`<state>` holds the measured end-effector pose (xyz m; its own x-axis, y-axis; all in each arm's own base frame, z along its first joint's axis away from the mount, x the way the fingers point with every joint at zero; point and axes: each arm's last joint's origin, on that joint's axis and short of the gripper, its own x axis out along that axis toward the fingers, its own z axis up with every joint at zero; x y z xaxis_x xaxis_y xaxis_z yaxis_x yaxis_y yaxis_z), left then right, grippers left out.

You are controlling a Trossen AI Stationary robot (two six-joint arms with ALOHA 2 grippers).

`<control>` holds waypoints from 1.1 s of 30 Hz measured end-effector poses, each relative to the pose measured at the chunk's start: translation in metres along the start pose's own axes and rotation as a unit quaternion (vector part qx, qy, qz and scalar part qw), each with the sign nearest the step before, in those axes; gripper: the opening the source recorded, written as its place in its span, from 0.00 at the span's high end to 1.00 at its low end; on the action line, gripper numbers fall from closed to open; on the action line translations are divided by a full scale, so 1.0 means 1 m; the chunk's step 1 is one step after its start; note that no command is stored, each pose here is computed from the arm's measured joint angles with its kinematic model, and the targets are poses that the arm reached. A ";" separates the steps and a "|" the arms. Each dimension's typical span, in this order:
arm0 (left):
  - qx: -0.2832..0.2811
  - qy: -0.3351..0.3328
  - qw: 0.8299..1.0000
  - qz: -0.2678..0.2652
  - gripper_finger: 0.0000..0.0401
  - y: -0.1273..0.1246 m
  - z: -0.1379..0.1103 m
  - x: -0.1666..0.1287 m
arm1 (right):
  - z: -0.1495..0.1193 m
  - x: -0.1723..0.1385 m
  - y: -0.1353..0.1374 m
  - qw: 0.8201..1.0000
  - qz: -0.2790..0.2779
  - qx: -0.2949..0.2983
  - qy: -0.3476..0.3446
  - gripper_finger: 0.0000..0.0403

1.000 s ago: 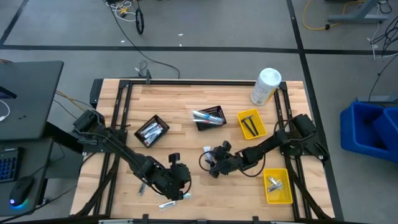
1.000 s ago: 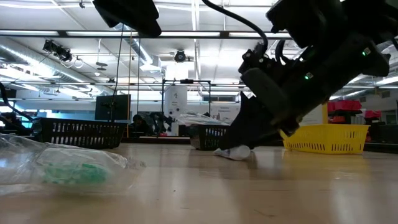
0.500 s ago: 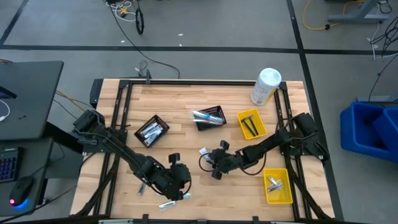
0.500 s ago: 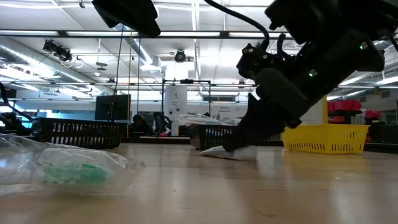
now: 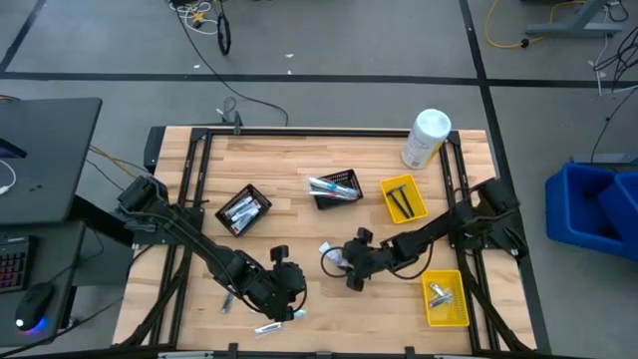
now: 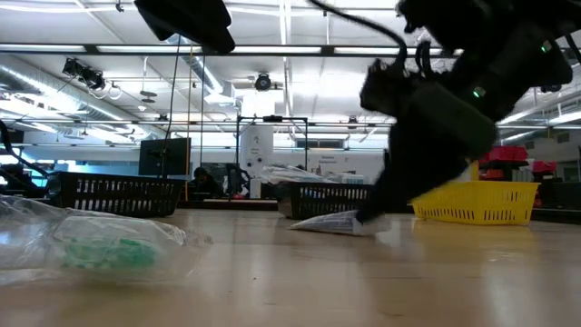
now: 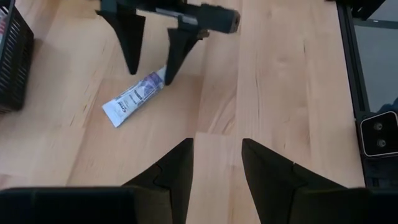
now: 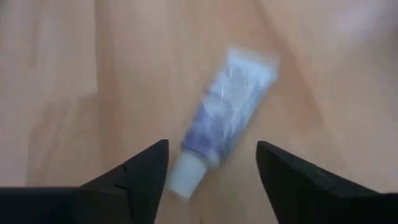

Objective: Pick & Place Travel size toiletries
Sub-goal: Put the white toothpaste into the left black basket

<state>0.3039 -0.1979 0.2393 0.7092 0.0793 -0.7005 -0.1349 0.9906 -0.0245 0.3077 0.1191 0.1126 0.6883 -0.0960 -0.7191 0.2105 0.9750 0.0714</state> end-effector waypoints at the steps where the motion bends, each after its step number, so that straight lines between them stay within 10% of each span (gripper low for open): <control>1: -0.001 -0.001 1.000 -0.001 0.64 0.000 0.000 0.000 | -0.003 0.002 0.000 1.000 0.001 0.002 0.013 0.36; 8: 0.012 -0.007 1.000 0.006 0.64 0.000 0.001 0.000 | -0.009 0.010 0.000 1.000 -0.013 -0.018 0.015 0.35; 20: 0.008 -0.020 1.000 0.016 0.64 0.007 0.008 0.005 | -0.008 0.011 0.001 0.997 0.001 -0.074 0.017 0.71; 33: 0.021 0.030 0.999 -0.017 0.52 0.043 0.024 0.024 | -0.004 0.005 0.017 0.973 -0.025 -0.220 -0.069 0.72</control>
<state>0.3321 -0.1511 0.2386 0.6698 0.0391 -0.7415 -0.0803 0.9966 -0.0200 0.3123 0.1363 0.1074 0.7778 -0.1424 -0.6122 -0.0498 0.9569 -0.2860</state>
